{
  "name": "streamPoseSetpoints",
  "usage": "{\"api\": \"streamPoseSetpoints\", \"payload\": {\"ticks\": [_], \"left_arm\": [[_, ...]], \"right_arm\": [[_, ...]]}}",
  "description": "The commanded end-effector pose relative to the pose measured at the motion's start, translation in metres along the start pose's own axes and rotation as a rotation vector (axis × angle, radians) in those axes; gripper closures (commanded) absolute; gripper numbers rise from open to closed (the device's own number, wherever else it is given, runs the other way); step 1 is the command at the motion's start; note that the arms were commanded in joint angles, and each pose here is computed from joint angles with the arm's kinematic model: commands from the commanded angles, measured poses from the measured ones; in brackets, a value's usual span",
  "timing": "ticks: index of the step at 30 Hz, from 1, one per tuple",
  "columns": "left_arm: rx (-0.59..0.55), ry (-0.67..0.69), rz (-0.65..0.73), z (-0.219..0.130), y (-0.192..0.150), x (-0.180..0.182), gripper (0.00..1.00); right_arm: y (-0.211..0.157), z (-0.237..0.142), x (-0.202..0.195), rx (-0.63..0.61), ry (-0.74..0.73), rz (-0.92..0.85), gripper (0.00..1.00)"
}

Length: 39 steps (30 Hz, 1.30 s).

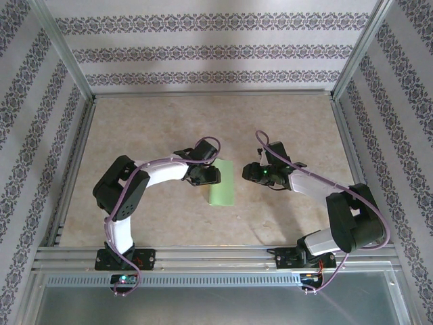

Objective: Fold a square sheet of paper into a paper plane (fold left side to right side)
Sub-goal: First fold in half a square sheet of paper at the center of the table.

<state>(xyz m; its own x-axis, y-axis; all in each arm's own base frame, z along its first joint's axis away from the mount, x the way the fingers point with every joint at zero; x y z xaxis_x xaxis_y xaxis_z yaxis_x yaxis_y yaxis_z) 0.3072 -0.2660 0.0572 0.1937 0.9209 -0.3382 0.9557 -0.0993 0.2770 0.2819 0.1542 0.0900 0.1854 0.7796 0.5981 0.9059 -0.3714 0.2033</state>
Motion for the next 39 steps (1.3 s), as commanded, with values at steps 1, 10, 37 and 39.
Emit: {"api": "streamPoseSetpoints", "payload": {"ticks": [1, 10, 37, 39], "left_arm": [[0.115, 0.026, 0.010, 0.031, -0.030, 0.002, 0.56], [0.126, 0.023, 0.015, 0.035, -0.029, -0.003, 0.55], [0.148, 0.026, 0.030, 0.039, -0.029, -0.006, 0.53], [0.149, 0.025, 0.034, 0.039, -0.029, -0.006, 0.53]], "right_arm": [[-0.002, -0.003, -0.005, -0.007, -0.014, -0.013, 0.57], [-0.002, -0.001, -0.004, 0.006, -0.003, -0.016, 0.57], [-0.007, 0.008, 0.005, 0.043, 0.024, -0.024, 0.53], [-0.007, 0.008, 0.005, 0.043, 0.024, -0.024, 0.53]]}}
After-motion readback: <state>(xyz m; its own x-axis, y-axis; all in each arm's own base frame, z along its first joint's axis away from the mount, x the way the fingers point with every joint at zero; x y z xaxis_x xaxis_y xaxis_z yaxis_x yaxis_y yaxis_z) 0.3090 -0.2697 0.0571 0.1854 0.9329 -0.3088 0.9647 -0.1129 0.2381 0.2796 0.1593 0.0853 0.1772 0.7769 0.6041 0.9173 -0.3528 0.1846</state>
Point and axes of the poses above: each hand's point on the last joint's axis, 136 mm out from that joint toward the fingers, its own z axis out along the fingers, its own x axis along the line the jaws close on, y = z × x, the point moved 4 cm from there along -z, back along the fingers, and after that the axes turned 11 degrees about z, right-handed, at the moved point
